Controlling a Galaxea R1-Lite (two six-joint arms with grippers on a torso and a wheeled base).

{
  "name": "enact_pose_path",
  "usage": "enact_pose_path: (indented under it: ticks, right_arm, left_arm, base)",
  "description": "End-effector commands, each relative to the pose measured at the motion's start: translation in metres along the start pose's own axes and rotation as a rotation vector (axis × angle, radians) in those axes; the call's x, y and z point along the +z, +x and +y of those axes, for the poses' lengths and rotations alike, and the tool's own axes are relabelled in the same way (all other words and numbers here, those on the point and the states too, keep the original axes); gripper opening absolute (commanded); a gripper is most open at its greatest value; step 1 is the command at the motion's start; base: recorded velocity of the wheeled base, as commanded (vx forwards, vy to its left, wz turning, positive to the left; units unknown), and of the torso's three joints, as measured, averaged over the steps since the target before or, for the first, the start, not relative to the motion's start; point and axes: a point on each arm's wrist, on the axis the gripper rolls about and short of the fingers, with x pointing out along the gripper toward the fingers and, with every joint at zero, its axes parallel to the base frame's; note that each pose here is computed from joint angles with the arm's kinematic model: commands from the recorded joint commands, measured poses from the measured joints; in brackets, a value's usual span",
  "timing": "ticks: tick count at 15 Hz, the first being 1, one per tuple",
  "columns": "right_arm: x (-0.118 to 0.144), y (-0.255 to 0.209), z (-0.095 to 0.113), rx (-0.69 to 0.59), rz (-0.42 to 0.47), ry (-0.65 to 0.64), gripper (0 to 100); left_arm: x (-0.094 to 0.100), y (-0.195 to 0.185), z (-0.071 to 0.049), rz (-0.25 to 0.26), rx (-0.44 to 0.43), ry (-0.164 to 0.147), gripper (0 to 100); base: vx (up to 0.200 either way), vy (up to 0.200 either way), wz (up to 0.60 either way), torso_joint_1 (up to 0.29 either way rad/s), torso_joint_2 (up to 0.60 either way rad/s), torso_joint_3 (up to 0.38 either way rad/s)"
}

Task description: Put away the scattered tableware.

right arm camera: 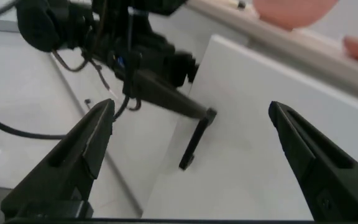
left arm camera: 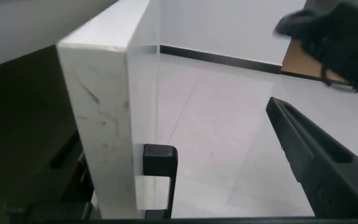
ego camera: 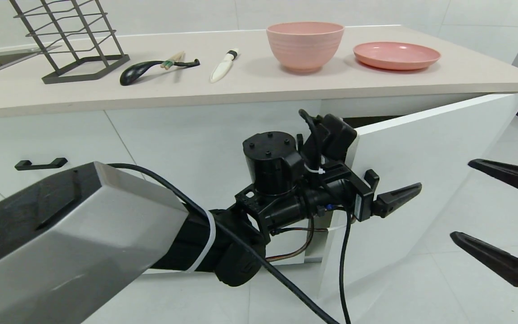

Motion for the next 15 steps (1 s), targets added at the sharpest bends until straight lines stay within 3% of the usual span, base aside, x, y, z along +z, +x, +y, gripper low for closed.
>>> enact_pose_path:
  ticks: [1, 5, 8, 15]
  right_arm:
    - [0.035, -0.02, 0.014, -0.045, -0.098, -0.119, 100]
    - [0.064, -0.029, 0.015, -0.092, -0.186, -0.23, 100]
    - [0.07, -0.034, 0.017, -0.116, -0.195, -0.261, 100]
    - [0.081, -0.042, 0.022, -0.139, -0.224, -0.311, 100]
  left_arm:
    - [0.006, 0.002, -0.011, -0.014, -0.019, 0.002, 100]
    - [-0.008, 0.011, -0.028, 0.008, -0.057, -0.017, 100]
    - [-0.014, 0.016, -0.037, 0.014, -0.078, -0.023, 100]
    - [-0.023, 0.025, -0.07, 0.035, -0.156, -0.044, 100]
  base:
    - [0.0, 0.0, 0.0, 0.0, 0.0, 0.0]
    - [0.0, 0.0, 0.0, 0.0, 0.0, 0.0]
    - [0.0, 0.0, 0.0, 0.0, 0.0, 0.0]
    - [0.0, 0.0, 0.0, 0.0, 0.0, 0.0]
